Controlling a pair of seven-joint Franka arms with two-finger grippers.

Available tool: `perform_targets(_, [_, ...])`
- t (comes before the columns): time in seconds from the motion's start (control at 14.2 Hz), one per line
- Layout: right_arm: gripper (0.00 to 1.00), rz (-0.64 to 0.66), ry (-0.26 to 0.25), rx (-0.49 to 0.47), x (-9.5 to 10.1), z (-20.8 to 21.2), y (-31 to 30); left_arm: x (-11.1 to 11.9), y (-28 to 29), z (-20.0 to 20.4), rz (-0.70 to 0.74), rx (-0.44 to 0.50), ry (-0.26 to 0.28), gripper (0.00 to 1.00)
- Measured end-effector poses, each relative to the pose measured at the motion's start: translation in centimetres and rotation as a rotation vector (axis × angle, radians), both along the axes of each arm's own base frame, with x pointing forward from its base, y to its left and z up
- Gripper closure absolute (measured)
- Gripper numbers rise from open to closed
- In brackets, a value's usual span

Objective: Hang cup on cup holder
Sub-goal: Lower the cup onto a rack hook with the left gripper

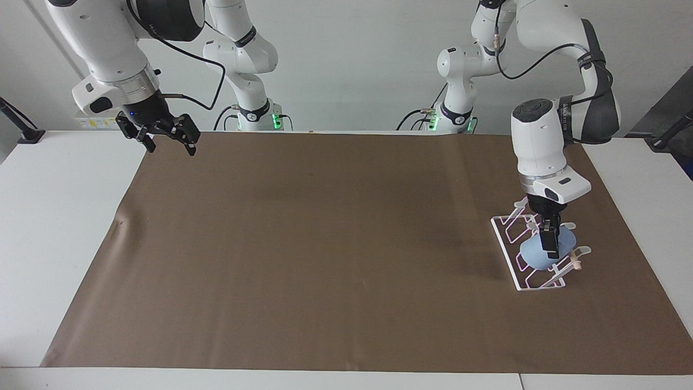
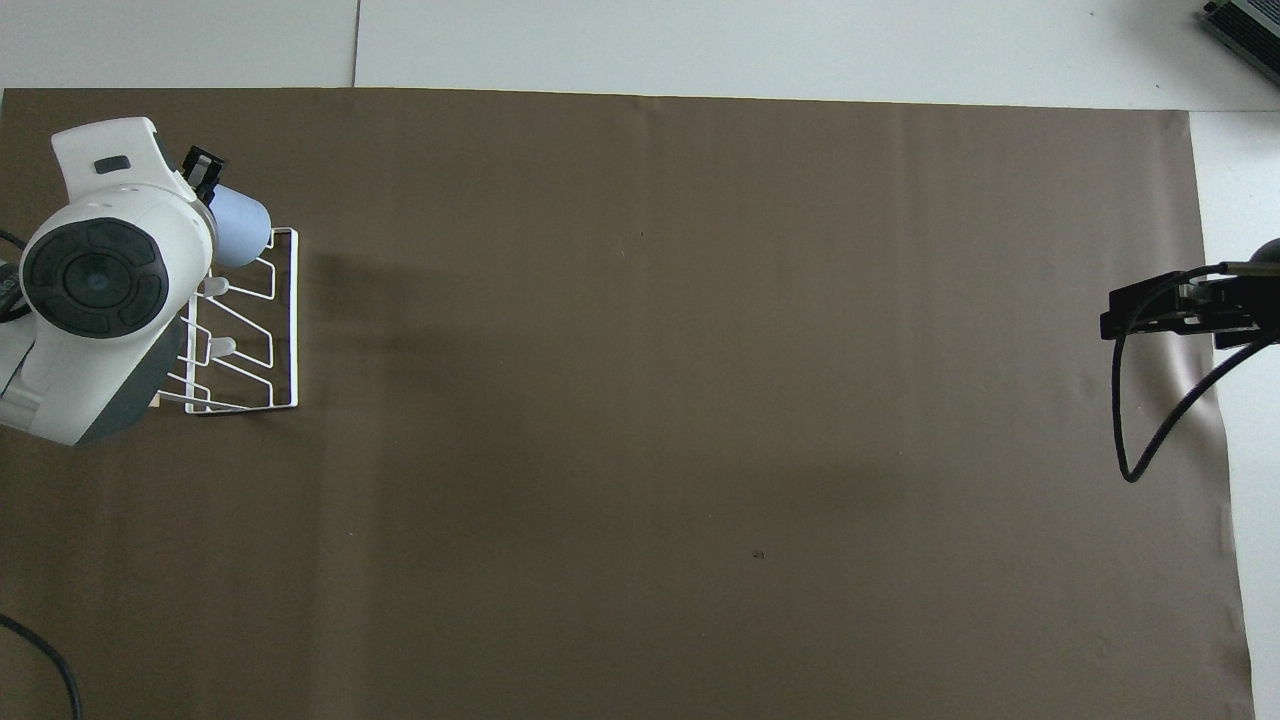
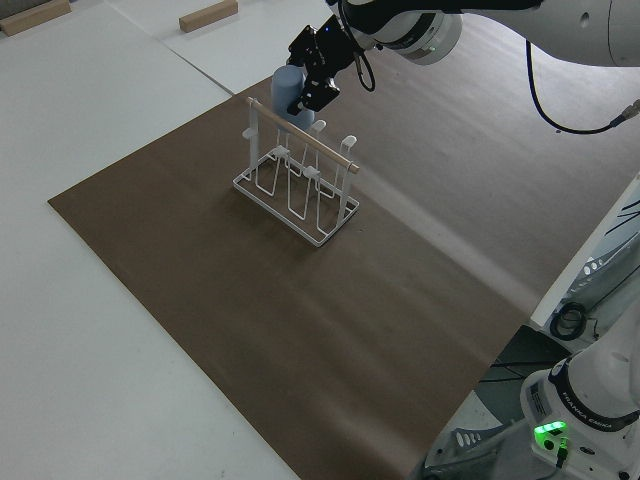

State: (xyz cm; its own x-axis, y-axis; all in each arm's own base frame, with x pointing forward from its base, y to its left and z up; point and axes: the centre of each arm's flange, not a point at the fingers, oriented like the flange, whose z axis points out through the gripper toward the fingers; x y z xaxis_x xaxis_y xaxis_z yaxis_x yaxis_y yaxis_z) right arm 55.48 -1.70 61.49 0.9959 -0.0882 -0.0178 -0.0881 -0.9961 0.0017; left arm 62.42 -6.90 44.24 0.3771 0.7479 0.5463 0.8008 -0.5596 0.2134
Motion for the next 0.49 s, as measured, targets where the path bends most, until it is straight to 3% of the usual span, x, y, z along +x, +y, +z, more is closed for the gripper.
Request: perform_targets(0.49, [0.00, -0.002, 0.011, -0.003, 0.17, -0.55, -0.17, -0.33, 0.45, -0.97, 0.004, 0.004, 0.018, 0.22])
